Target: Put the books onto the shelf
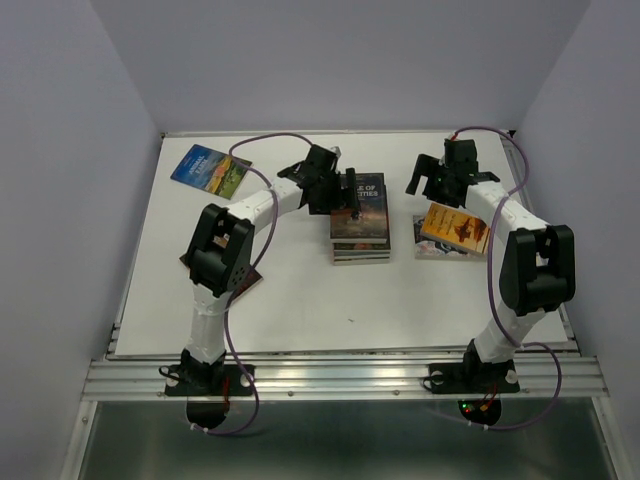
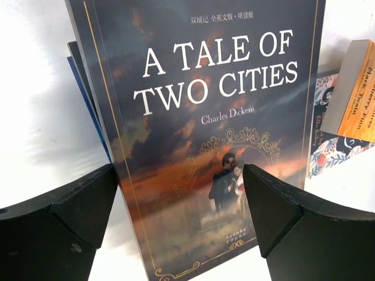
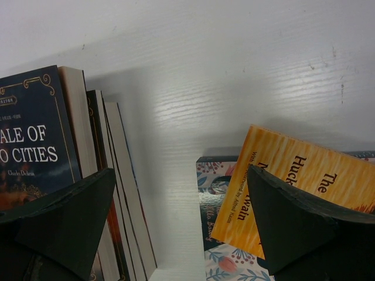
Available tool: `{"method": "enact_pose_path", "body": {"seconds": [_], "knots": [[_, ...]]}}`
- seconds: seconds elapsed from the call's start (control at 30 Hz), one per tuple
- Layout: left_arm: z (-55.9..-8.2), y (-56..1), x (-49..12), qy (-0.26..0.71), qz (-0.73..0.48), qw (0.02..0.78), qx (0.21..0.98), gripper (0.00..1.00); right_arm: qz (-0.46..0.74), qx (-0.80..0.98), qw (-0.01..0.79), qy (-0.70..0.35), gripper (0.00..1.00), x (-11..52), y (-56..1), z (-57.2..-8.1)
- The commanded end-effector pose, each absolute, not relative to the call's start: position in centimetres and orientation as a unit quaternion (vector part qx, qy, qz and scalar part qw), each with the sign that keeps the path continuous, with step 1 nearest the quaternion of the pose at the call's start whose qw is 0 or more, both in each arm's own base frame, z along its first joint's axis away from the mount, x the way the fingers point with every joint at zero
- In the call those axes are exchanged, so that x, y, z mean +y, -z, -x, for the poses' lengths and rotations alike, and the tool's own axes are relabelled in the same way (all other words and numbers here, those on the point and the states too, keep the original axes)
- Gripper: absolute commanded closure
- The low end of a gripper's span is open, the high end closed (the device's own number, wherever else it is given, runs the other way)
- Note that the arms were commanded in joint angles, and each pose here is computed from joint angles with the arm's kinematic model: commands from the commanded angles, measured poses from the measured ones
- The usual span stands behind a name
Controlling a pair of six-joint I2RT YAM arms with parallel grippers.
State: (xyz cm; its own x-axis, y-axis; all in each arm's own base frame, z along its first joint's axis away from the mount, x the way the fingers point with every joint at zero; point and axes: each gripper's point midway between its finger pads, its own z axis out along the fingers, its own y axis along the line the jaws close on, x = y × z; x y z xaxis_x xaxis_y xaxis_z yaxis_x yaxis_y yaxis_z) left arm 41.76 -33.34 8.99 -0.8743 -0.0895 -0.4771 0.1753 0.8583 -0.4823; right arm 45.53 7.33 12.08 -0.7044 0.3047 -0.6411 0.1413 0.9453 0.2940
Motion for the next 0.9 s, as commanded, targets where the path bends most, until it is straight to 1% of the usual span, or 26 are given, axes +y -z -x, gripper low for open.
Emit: {"method": "enact_pose_path", "body": {"seconds": [0.0, 0.23, 0.43, 0.5, 0.6, 0.7, 0.87], "knots": [[-40.8, -14.7, -34.7, 0.301, -0.036, 0.290, 0.908, 0.01, -0.118, 0.910, 0.377, -0.123, 0.00, 7.5, -13.3, -46.1], [-40.1, -15.4, -35.0, 0.283, -0.046, 0.298, 0.911, 0.01, -0.120, 0.910, 0.378, -0.122, 0.00, 7.4, -13.3, -46.0], [-40.0, -13.0, -34.2, 0.251, -0.036, 0.280, 0.926, 0.01, -0.115, 0.911, 0.376, -0.124, 0.00, 7.5, -13.3, -45.8], [-40.2, -13.0, -34.0, 0.245, -0.033, 0.282, 0.927, 0.01, -0.113, 0.911, 0.375, -0.128, 0.00, 7.6, -13.3, -45.7], [-40.9, -13.6, -33.6, 0.240, -0.024, 0.290, 0.926, 0.01, -0.100, 0.913, 0.371, -0.137, 0.00, 8.0, -13.3, -45.6], [-41.8, -15.4, -33.0, 0.244, -0.012, 0.309, 0.919, 0.01, -0.080, 0.918, 0.373, -0.107, 0.00, 8.4, -13.0, -45.6], [-44.1, -17.8, -31.5, 0.247, 0.007, 0.340, 0.907, 0.01, -0.076, 0.930, 0.353, -0.063, 0.00, 7.5, -11.0, -45.4]]}}
